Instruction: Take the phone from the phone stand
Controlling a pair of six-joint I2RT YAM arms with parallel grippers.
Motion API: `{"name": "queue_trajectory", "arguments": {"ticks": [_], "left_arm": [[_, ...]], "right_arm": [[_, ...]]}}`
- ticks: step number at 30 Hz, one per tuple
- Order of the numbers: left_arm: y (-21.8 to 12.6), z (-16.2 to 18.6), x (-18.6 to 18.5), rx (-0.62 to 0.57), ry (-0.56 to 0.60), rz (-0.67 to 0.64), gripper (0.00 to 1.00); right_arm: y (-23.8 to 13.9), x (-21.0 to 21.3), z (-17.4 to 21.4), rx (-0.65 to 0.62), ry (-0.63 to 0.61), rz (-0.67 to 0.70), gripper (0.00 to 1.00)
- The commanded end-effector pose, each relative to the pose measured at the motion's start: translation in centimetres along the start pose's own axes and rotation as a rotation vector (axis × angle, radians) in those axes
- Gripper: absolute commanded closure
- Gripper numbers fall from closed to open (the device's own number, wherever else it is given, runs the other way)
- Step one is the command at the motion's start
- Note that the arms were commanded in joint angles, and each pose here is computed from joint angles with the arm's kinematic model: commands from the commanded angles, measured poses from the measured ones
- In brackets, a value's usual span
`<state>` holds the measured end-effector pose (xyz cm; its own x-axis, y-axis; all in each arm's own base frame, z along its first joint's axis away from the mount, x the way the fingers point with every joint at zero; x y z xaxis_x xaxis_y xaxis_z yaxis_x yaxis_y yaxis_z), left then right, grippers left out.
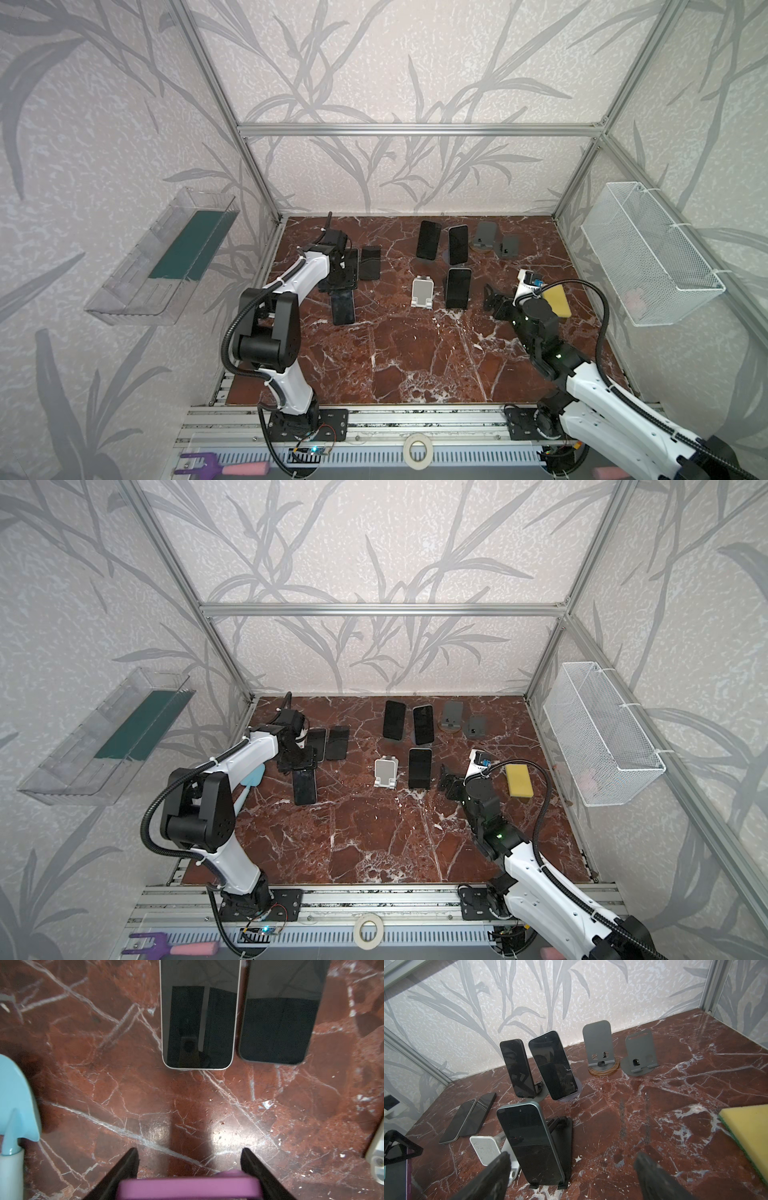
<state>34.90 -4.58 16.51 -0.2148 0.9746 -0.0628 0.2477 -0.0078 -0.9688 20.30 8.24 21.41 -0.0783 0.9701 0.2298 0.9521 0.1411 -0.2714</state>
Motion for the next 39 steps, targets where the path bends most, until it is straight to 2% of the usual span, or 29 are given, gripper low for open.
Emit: {"name": "queue_trajectory", "arguments": {"ticks": [1, 6, 11, 17, 27, 39], "left_arm": [[-0.3, -0.7, -0.5, 0.033, 0.039, 0.016, 0.46], [1.6, -1.4, -0.5, 0.081, 0.079, -0.037, 0.46], [3.7, -1.0, -0.8, 0.165, 0.074, -0.009, 0.46], [4.5, -0.1, -0.6, 0.237, 0.076, -0.015, 0.46], [5.3, -1.5, -0.9, 0.236, 0.078, -0.043, 0.43], [6.3, -1.3, -0.6, 0.261, 0.084, -0.097, 0.36]], "right_arm": [[-0.3, 0.1, -0.6, -0.03, 0.011, -0.003, 0.07], [0.0, 0.0, -0.4, -0.025, 0.006, 0.011, 0.07], [0.0, 0.1, -0.5, -0.022, 0.001, 0.004, 0.07], [-0.8, -0.1, -1.0, -0.055, 0.01, 0.005, 0.07], [-0.6, 0.0, -0.8, -0.043, 0.005, 0.003, 0.07], [-0.3, 0.0, -0.5, -0.032, -0.001, 0.007, 0.07]]}}
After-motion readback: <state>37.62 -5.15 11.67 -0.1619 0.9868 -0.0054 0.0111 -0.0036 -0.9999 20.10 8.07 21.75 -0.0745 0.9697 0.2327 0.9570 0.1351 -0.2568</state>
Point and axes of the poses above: each gripper's point midway between its finger pads, its own y axis out along the fingers, its own x axis along the line the jaws close on, z = x × y, the point moved 10 cm from there along -y, back along the fingers, and after that the axes turned 7 degrees about -y, right-handed, at the moved point
